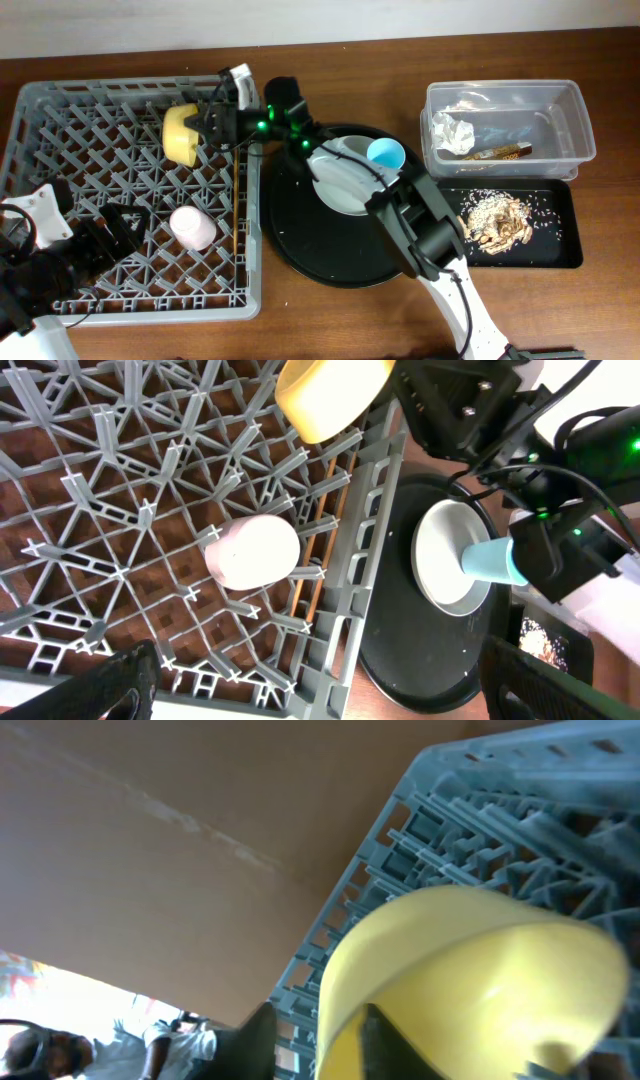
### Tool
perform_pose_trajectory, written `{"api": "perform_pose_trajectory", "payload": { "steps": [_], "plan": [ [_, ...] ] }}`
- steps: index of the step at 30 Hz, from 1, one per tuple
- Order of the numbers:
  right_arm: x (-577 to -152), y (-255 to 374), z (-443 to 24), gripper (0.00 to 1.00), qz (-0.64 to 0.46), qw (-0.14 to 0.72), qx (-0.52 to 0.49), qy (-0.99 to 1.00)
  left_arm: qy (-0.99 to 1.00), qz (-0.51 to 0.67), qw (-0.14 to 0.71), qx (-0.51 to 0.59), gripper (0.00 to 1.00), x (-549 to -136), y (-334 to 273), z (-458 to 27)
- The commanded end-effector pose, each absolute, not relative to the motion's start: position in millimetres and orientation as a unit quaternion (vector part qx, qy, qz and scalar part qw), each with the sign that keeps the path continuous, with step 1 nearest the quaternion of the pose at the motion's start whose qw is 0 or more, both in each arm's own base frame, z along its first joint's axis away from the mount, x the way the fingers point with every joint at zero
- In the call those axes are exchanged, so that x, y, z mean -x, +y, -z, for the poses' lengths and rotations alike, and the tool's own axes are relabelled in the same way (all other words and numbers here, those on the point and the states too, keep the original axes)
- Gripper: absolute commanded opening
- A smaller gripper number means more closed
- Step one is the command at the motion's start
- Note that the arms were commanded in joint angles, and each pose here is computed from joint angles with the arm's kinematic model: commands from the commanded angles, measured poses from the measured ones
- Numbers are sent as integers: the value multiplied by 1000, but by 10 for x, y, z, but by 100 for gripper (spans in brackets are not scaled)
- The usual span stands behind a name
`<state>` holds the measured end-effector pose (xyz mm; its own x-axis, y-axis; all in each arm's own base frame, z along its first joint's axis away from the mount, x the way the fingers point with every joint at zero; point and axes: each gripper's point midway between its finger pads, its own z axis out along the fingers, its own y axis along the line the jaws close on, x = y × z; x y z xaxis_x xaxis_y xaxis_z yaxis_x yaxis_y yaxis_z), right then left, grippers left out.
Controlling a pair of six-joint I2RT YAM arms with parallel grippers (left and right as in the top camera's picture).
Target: Sort waste into correct bins and load items into the dishwasher rack
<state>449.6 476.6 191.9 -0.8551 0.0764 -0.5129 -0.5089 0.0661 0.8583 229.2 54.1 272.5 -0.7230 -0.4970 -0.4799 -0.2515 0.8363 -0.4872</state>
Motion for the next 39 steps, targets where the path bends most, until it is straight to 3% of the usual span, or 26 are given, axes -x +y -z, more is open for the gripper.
{"api": "perform_pose_trajectory", "payload": {
  "steps": [1,6,9,13,17,20,22,28,36,39],
  "plan": [
    [-4555,4585,-1865,33,-669,199,160,698,906,197,313,208,99,-2296,550,-2749],
    [-4817,4177,-1900,40,-670,186,132,706,906,197,313,208,99,-2296,550,-2749],
    [-5036,3769,-1931,39,-645,179,87,738,906,197,313,208,99,-2296,550,-2749],
    [-5043,3492,-2106,36,-572,236,109,778,905,197,313,208,99,-2296,549,-2749],
    [-4945,2534,-2003,31,-247,322,111,907,905,197,314,208,99,-2297,550,-2749],
    [-4508,1918,-2185,34,-118,293,124,941,906,197,313,208,99,-2296,550,-2749],
    [-4054,1389,-2186,38,-35,225,110,968,906,197,313,208,99,-2296,550,-2749],
    [-3560,1332,-1891,38,-44,119,180,975,905,197,313,208,99,-2297,550,-2749],
    [-3876,1473,-1006,42,-45,188,211,958,906,197,313,208,99,-2296,550,-2749],
    [-3859,1468,-783,34,-47,196,211,957,905,197,313,208,99,-2296,549,-2749]
  ]
}}
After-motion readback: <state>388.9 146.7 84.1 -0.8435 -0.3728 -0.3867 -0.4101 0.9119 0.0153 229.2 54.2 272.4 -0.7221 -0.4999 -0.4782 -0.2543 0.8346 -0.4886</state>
